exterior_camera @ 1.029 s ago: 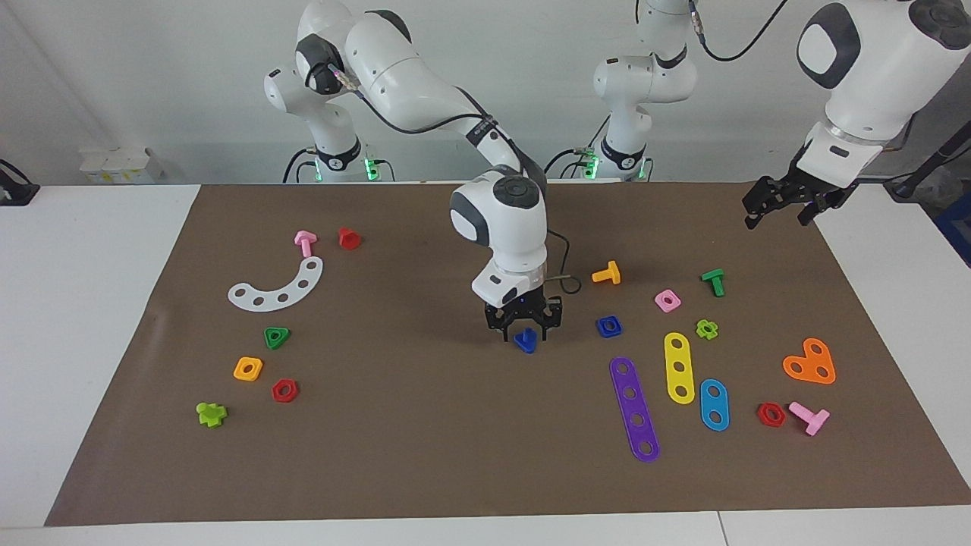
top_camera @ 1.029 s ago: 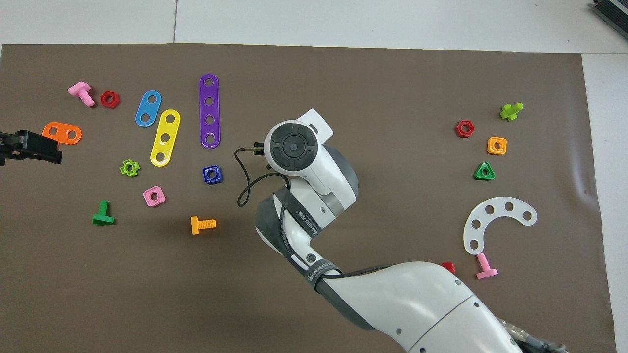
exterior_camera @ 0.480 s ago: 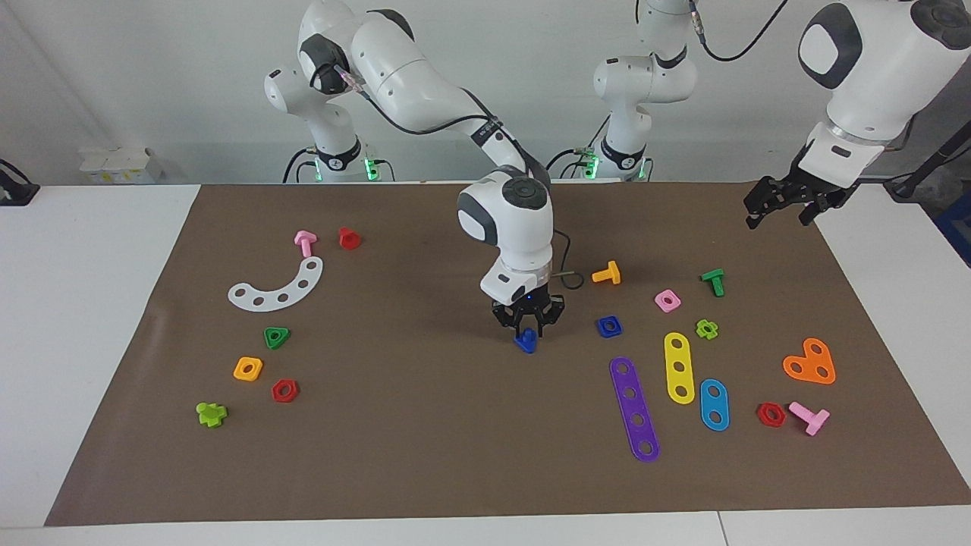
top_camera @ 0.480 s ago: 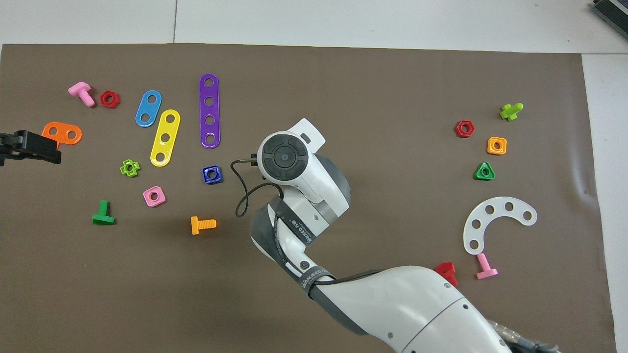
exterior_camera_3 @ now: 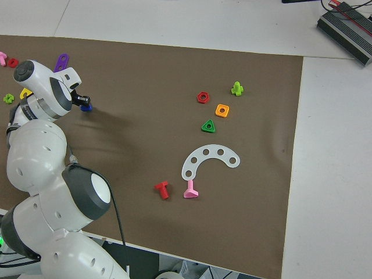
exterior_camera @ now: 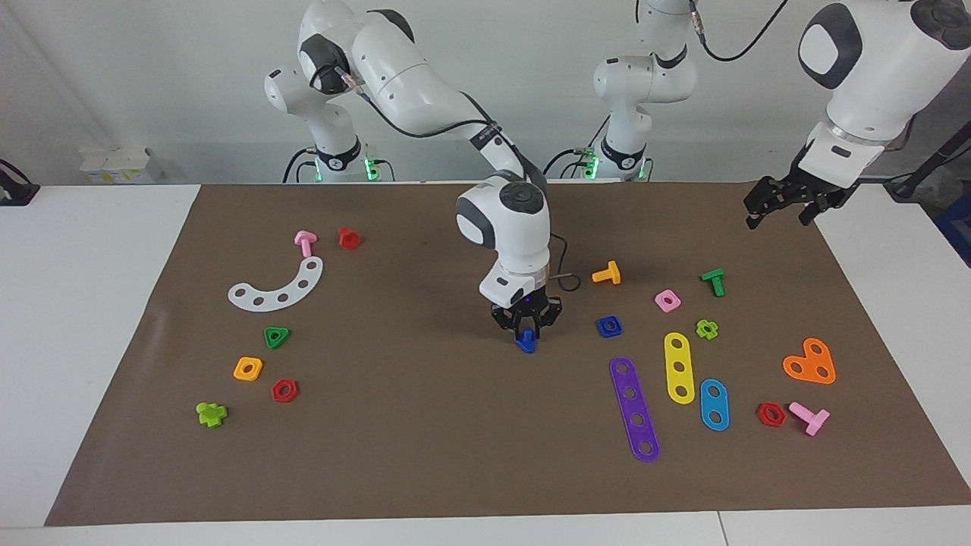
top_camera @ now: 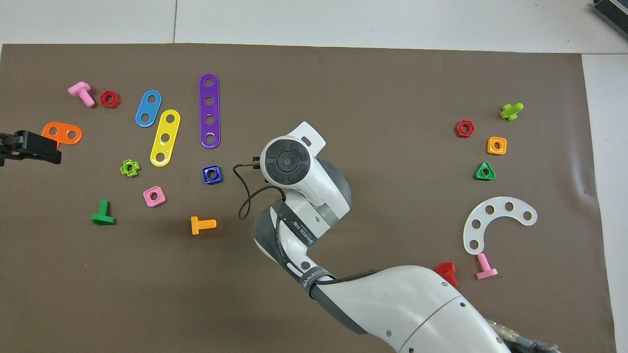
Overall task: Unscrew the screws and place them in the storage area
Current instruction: 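Close the right gripper on the blue bolt and lift it, then carry the blue bolt beside the green triangle and release it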
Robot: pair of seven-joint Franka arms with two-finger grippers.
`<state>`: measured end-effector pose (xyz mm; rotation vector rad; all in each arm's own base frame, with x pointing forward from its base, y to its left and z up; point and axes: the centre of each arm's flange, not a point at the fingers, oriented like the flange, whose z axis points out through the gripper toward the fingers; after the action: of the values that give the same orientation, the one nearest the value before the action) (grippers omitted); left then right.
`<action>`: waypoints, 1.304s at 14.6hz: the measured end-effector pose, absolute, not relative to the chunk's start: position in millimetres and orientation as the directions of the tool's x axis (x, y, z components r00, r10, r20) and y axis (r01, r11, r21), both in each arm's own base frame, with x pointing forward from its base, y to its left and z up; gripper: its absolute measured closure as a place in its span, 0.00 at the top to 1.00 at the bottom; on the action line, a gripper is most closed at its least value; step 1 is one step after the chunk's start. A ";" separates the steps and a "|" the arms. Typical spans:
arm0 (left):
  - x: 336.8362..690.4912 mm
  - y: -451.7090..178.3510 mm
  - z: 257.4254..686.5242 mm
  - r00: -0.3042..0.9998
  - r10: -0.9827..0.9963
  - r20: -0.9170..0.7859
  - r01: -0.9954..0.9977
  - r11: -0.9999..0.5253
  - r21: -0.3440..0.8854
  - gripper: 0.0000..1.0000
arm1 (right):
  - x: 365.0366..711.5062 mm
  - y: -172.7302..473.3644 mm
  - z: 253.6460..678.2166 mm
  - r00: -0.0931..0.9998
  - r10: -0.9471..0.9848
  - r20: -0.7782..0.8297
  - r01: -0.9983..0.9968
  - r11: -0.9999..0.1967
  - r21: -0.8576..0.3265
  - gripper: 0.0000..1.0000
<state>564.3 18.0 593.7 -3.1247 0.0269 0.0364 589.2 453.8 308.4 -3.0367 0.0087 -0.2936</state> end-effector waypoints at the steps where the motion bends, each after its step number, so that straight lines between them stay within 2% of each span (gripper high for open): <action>1: 564.3 18.0 593.7 1.000 -0.017 -0.023 -0.017 -1.000 -0.016 1.00 | 589.2 453.8 308.5 0.981 -0.010 0.192 0.007 -0.996 -0.090 0.34; 2: 564.3 18.0 593.7 1.000 -0.017 -0.023 -0.017 -1.000 -0.016 1.00 | 589.2 453.9 308.5 0.981 -0.008 0.193 0.009 -0.996 -0.089 0.23; 3: 564.3 18.0 593.7 1.000 -0.017 -0.023 -0.017 -1.000 -0.016 1.00 | 589.2 453.9 308.9 0.981 -0.007 0.194 0.010 -0.996 -0.087 0.19; 6: 564.3 18.0 593.7 1.000 -0.017 -0.023 -0.017 -1.000 -0.016 1.00 | 591.9 451.5 312.9 0.980 -0.011 0.197 0.006 -0.996 -0.085 0.19; 9: 564.3 18.0 593.7 1.000 -0.017 -0.023 -0.017 -1.000 -0.016 1.00 | 609.7 428.6 346.4 0.971 -0.050 0.232 -0.031 -0.996 -0.088 0.19; 11: 564.3 18.0 593.7 1.000 -0.017 -0.023 -0.017 -1.000 -0.016 1.00 | 634.2 370.1 394.6 0.966 -0.071 0.247 -0.056 -0.996 -0.070 0.19; 14: 564.3 18.0 593.7 1.000 -0.017 -0.023 -0.017 -1.000 -0.016 1.00 | 652.2 234.9 455.7 0.971 -0.042 0.235 -0.037 -0.999 -0.025 0.19; 16: 564.3 18.0 593.7 1.000 -0.017 -0.023 -0.017 -1.000 -0.016 1.00 | 644.7 157.4 459.1 0.981 -0.022 0.191 -0.015 -0.999 -0.034 0.19; 19: 564.3 18.0 593.7 1.000 -0.017 -0.023 -0.017 -1.000 -0.016 1.00 | 627.3 80.2 419.6 0.989 -0.010 0.145 -0.002 -0.998 -0.061 0.19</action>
<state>564.3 18.0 593.7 -3.1247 0.0263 0.0364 627.3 80.2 419.6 -3.0728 0.0092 -0.2247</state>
